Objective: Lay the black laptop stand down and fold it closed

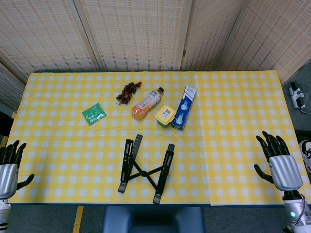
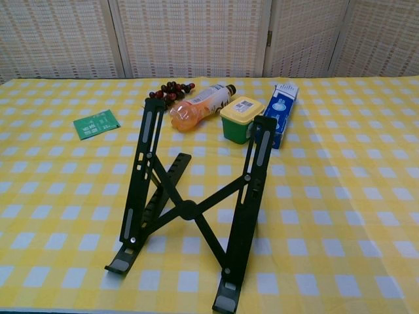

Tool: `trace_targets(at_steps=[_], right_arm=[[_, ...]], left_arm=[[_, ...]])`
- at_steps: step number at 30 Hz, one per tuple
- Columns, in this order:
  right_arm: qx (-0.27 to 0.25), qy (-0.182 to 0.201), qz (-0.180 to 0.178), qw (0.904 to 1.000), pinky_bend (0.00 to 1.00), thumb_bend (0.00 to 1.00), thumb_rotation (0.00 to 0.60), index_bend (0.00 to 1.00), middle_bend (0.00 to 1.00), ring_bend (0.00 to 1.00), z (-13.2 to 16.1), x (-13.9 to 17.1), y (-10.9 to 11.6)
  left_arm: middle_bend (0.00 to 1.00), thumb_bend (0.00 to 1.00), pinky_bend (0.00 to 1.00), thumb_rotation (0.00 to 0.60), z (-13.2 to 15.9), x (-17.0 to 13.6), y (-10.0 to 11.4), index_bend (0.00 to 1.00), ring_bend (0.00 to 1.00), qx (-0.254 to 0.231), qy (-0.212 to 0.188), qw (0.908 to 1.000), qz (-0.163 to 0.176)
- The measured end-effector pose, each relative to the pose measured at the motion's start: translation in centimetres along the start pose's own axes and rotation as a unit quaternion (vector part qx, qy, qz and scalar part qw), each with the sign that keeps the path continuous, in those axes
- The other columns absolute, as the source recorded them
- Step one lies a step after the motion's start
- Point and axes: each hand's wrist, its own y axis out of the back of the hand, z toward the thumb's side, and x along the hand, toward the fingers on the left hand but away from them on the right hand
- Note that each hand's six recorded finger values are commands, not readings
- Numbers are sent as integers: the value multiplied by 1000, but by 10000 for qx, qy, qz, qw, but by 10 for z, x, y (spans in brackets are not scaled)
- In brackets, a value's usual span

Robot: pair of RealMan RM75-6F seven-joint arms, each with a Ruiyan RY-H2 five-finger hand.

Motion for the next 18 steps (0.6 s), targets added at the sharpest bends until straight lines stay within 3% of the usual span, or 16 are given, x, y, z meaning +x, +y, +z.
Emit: trace_targets(at_steps=[18], right_arm=[[-181, 245, 111, 9995, 0, 342, 600, 0, 0, 33, 9, 3, -3]], left_arm=[[0, 212, 0, 600, 1, -3, 1, 4, 0, -66, -49, 10000, -32]])
